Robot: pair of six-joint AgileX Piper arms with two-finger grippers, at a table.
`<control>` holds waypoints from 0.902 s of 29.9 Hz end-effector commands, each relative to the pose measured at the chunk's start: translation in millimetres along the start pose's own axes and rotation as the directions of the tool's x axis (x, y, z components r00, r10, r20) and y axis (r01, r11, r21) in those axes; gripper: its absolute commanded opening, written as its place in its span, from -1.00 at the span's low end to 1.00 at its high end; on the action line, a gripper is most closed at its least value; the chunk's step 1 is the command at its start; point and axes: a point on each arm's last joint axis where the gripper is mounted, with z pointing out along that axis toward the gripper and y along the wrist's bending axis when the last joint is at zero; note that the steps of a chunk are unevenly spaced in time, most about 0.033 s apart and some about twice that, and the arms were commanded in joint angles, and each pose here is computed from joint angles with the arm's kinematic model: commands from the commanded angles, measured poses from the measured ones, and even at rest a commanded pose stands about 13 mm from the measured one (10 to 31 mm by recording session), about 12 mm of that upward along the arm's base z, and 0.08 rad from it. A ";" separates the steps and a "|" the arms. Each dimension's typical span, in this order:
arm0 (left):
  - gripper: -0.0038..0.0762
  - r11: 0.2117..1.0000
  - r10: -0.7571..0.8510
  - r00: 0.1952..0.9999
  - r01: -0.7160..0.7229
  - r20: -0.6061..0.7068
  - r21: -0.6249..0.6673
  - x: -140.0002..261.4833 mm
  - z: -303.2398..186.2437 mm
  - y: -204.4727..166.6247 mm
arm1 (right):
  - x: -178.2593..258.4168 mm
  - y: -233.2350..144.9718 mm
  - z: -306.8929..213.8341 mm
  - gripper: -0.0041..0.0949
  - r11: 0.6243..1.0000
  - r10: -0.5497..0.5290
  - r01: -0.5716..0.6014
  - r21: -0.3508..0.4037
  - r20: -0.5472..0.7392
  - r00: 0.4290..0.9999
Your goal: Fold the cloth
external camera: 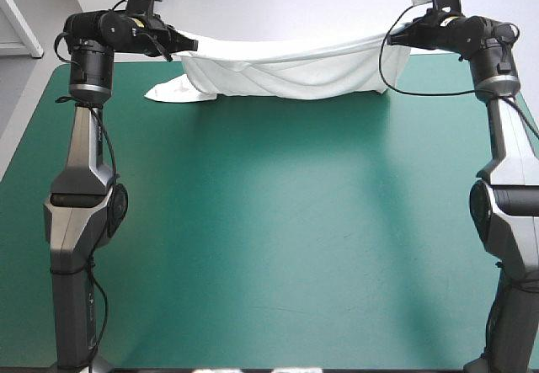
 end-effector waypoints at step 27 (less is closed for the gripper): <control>-0.93 0.985 -0.107 0.861 0.159 -0.497 0.064 119.3 -93.6 -50.4 | 123.8 48.5 -156.5 -0.95 0.997 -0.068 0.042 -0.072 -0.403 0.913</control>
